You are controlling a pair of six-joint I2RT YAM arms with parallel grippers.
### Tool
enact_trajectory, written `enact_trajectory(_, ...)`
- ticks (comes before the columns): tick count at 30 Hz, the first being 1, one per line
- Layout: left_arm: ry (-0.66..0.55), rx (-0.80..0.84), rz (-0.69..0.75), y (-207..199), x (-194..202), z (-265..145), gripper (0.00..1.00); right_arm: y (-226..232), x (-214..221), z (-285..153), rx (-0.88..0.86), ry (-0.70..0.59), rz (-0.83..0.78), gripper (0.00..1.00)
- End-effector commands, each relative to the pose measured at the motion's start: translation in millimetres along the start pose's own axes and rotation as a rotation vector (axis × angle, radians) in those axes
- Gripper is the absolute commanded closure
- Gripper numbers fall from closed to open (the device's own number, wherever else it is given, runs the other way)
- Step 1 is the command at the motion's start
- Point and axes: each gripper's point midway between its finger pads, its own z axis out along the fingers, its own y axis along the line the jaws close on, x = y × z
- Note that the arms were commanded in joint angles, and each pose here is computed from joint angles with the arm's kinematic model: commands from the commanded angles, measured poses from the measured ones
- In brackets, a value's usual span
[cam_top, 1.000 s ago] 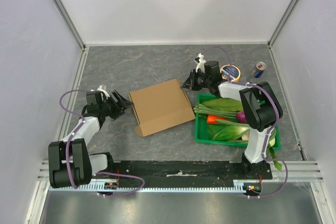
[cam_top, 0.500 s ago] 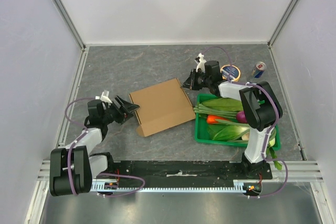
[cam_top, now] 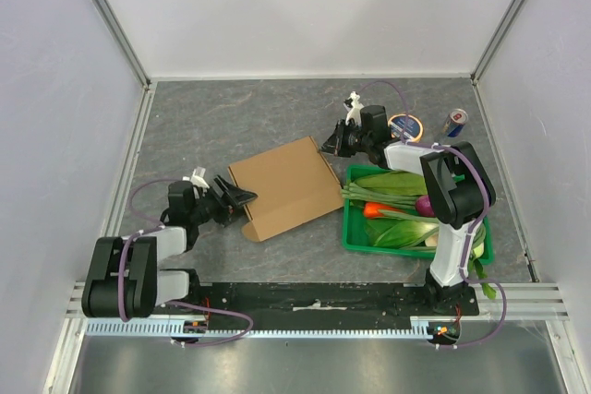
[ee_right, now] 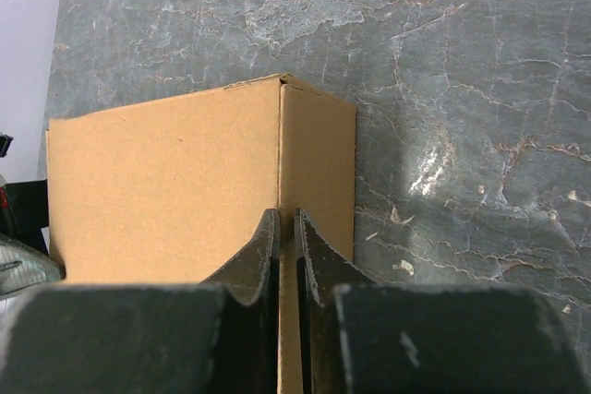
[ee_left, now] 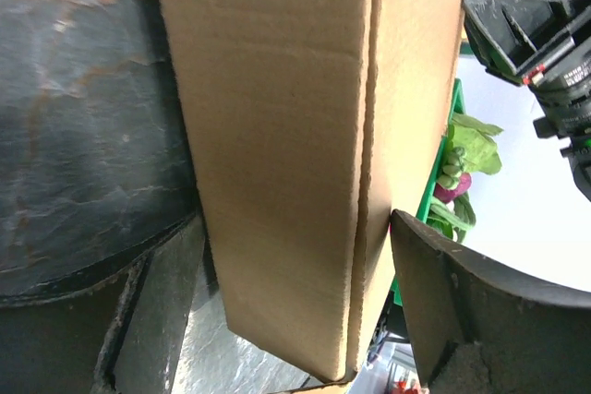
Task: Fold the paper box
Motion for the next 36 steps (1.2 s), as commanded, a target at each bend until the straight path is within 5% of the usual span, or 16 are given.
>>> enact_trajectory(1,-0.020,0.151,0.051,-29.2,1.4,7.8,0.13,-75.6,62.3,-3.4,0.264,0.157,0.073,0.94)
enact_trajectory(8,-0.024,0.193,0.039,-37.8,8.7,12.6,0.17,-76.3,62.7,-3.4,0.266,0.159,0.071,0.94)
enact_trajectory(12,-0.042,0.230,0.045,-49.6,5.2,8.2,0.30,-68.2,58.4,-4.4,0.245,0.156,0.034,0.92)
enact_trajectory(16,-0.041,0.202,0.026,-56.8,0.5,4.5,0.47,-44.8,45.3,-10.6,0.227,0.133,-0.048,0.74)
enact_trajectory(24,0.028,0.155,-0.085,-68.4,-7.6,-10.9,0.51,12.4,9.3,-63.4,0.278,0.084,-0.240,0.19)
enact_trajectory(29,0.082,0.140,-0.122,-71.2,-15.1,-20.2,0.53,65.9,6.8,-96.0,0.273,0.050,-0.659,0.03)
enact_trajectory(33,0.111,0.147,-0.162,-78.4,-18.5,-26.0,0.59,162.9,51.3,-105.4,0.026,-0.078,-1.047,0.02)
enact_trajectory(36,0.139,0.160,-0.191,-83.1,-21.3,-32.6,0.62,188.1,76.9,-114.9,0.025,-0.183,-1.232,0.02)
